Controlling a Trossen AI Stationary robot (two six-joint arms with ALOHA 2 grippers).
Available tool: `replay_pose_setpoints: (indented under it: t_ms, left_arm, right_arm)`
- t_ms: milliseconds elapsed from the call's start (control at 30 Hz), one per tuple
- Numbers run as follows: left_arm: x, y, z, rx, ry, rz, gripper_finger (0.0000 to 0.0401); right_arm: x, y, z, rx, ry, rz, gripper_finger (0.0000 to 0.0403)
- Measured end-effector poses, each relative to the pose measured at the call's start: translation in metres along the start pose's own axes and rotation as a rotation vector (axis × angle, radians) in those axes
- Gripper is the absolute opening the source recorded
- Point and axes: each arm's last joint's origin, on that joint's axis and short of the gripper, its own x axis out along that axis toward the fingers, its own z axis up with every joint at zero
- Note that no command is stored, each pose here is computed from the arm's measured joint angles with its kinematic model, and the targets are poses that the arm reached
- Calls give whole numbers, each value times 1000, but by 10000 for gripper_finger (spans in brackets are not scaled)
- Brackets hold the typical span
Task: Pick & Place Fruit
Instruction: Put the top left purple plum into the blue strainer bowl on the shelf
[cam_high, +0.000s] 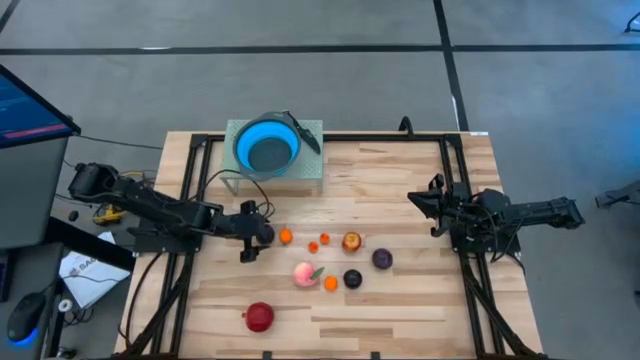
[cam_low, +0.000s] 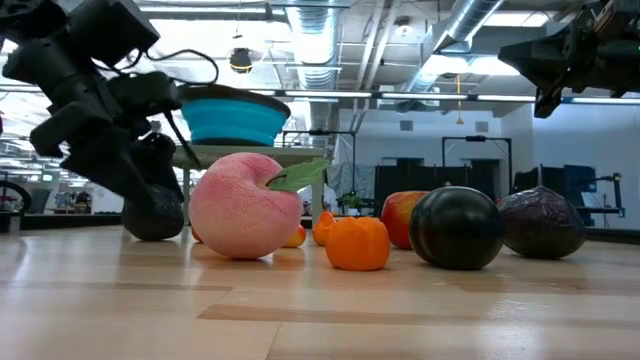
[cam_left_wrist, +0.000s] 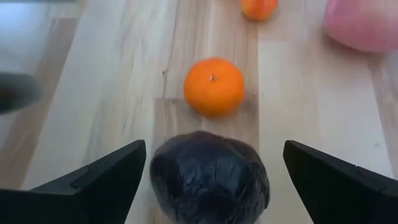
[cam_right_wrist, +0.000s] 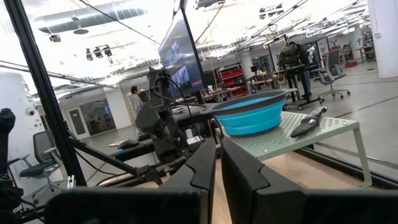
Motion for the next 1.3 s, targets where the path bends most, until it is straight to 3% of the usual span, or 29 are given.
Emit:
replay_pose_setpoints:
  t_ms: [200,367,600,1033,1133,1300]
  left_arm:
    - [15,-4,2,-4,-16,-11,377]
    - [24,-7,-5,10,47,-35,377]
    - [23,-7,-4,15,42,-33,370]
    - [22,-6,-2,10,29,-10,279]
    - [21,-7,7,-18,2,-13,269]
    - [15,-11,42,-137,-107,-66,277]
  right_arm:
    - [0,0,0,0,0,0,21]
    - [0,0,0,0,0,0,21]
    - [0,0,0,0,0,0,21]
    - [0,0,0,0,0,0,21]
    - [0,0,0,0,0,0,21]
    - [0,0,0,0,0,0,21]
